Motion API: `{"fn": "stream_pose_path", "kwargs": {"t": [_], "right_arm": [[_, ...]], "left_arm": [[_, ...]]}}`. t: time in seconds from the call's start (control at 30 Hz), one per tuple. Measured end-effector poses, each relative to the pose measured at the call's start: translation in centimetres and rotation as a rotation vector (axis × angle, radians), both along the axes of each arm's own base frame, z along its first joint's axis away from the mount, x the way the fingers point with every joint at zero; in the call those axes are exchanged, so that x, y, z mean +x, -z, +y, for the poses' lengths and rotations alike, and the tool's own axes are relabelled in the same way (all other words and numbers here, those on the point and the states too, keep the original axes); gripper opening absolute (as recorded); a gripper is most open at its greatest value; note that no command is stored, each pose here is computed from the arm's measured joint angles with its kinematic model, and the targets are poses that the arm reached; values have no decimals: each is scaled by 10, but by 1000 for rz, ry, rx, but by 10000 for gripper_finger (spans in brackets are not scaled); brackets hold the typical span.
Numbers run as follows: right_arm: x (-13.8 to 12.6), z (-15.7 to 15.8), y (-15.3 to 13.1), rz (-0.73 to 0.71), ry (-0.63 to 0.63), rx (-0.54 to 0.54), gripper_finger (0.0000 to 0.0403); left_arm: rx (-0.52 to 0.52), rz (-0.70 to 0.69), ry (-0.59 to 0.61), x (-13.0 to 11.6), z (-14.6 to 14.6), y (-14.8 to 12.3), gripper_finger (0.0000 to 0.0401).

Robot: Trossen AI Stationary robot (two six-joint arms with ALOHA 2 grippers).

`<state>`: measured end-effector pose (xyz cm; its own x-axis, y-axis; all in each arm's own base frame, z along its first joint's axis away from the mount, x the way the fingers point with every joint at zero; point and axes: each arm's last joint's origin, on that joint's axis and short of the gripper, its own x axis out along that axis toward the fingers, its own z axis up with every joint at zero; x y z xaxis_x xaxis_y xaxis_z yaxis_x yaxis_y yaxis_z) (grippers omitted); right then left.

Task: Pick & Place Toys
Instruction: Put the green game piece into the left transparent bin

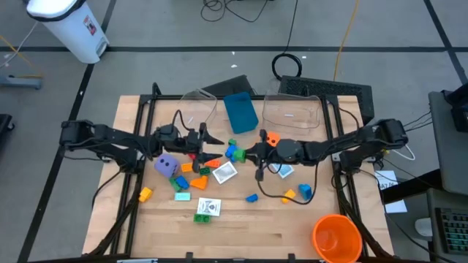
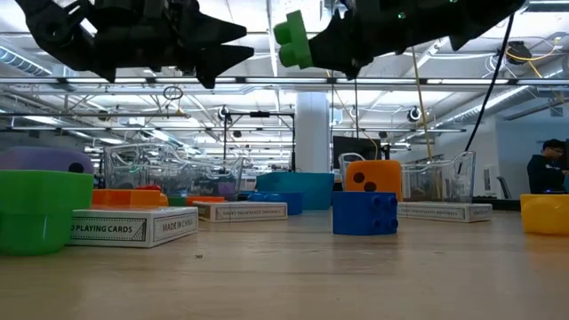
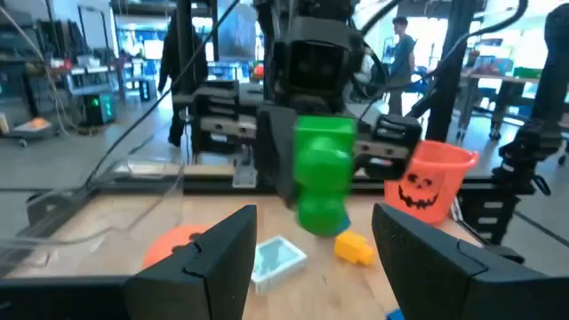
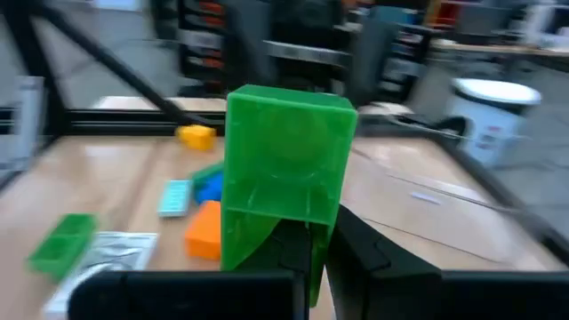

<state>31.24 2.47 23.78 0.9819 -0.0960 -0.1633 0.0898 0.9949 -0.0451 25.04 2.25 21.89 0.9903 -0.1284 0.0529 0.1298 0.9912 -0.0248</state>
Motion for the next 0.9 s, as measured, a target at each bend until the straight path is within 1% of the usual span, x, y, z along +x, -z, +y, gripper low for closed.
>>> {"fn": "stream_pose_path", "kwargs": {"t": [0.07, 0.2, 0.37, 0.6, 0.73, 0.9], "right_arm": [[2, 2, 1, -10, -41, 1, 11], [2, 2, 2, -6, -41, 1, 11], [2, 2, 2, -8, -41, 1, 11], [2, 2, 2, -9, -40, 1, 11], [2, 2, 2, -8, -41, -3, 11], [3, 2, 1, -14, -44, -19, 11]], "left_arm": [[5, -10, 9, 3, 0, 2, 230], [13, -17, 81, 15, 0, -2, 230], [18, -9, 178, 42, -1, -9, 230], [42, -5, 243, 73, 0, -13, 230], [42, 4, 260, 83, 0, -11, 230], [62, 10, 260, 84, 0, -10, 230]]}}
